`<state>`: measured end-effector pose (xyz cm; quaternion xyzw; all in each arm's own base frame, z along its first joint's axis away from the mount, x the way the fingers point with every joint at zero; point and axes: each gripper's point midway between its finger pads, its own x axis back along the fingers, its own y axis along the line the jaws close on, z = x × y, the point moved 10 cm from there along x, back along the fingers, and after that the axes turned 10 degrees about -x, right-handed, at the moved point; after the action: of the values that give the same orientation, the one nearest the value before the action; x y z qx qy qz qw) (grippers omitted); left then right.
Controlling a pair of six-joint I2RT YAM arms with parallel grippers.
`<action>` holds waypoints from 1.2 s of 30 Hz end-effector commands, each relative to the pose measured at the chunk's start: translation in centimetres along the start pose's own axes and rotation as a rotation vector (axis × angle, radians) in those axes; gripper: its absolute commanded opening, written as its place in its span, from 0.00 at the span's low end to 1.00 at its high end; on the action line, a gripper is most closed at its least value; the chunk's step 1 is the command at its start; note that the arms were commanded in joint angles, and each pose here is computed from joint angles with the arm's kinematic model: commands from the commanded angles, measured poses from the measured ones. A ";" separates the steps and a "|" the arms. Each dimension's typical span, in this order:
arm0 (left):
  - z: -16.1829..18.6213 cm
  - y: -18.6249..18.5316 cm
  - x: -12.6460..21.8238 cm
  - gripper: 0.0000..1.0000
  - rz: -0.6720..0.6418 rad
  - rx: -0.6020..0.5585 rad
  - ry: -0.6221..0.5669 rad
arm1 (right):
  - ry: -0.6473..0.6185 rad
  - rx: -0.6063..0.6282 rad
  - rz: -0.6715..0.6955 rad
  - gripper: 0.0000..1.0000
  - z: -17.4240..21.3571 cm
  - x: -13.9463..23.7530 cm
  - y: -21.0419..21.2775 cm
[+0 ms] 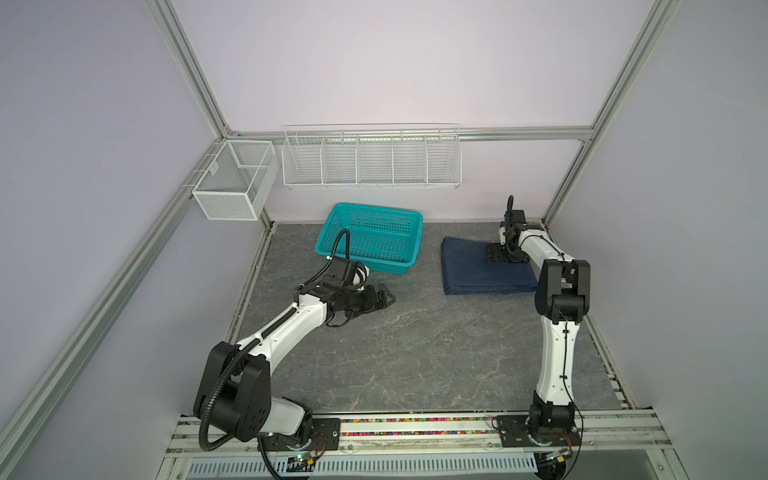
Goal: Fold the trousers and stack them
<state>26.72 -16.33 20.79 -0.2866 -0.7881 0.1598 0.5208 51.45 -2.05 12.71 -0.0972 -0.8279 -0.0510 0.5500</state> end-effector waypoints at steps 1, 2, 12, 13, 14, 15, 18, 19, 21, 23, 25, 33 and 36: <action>-0.7 -0.4 -0.2 1.00 0.004 -0.017 0.004 | 0.053 0.004 0.057 0.97 -0.2 -1.9 -2.1; -0.9 -0.4 -0.4 1.00 0.003 -0.016 0.007 | 0.047 -0.009 0.071 0.97 -0.6 -2.1 -2.4; -2.8 -0.9 -0.8 1.00 0.002 -0.022 -0.006 | -0.033 -0.043 -0.011 0.97 -5.1 -2.3 -2.7; -3.0 -1.0 -0.8 1.00 0.003 -0.025 -0.011 | -0.045 -0.041 -0.011 0.97 -5.3 -2.1 -2.8; -3.2 -1.1 -0.7 1.00 0.003 -0.031 -0.017 | -0.056 -0.037 -0.016 0.97 -5.5 -2.0 -2.9; -3.4 -1.2 -0.7 1.00 0.004 -0.035 -0.023 | -0.066 -0.035 -0.024 0.97 -5.7 -1.8 -3.0; -3.9 -1.5 -0.4 1.00 0.004 -0.053 -0.043 | -0.090 -0.025 -0.062 0.97 -6.2 -0.7 -3.5; -4.0 -1.6 -0.3 1.00 0.003 -0.058 -0.048 | -0.103 -0.020 -0.086 0.97 -6.5 -0.1 -3.5; -4.3 -1.7 -0.2 1.00 0.005 -0.065 -0.058 | -0.144 -0.008 -0.139 0.97 -7.2 1.8 -3.4; -4.7 -1.8 0.0 1.00 0.001 -0.074 -0.056 | -0.183 0.003 -0.182 0.98 -7.8 4.1 -3.4; -5.0 -1.8 0.4 1.00 -0.008 -0.089 -0.061 | -0.225 0.011 -0.231 0.98 -8.1 6.6 -3.3; -5.3 0.2 4.5 1.00 -0.151 -0.173 -0.114 | -0.326 0.044 -0.371 0.89 -4.4 14.5 -3.0; -4.5 1.9 6.2 1.00 -0.266 -0.192 -0.157 | -0.384 0.031 -0.400 0.89 -0.7 16.5 -3.2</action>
<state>30.67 -13.31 25.52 -0.2490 -0.8476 0.0921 0.4595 47.21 -4.31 28.18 0.0366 -0.9112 -0.1172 0.3932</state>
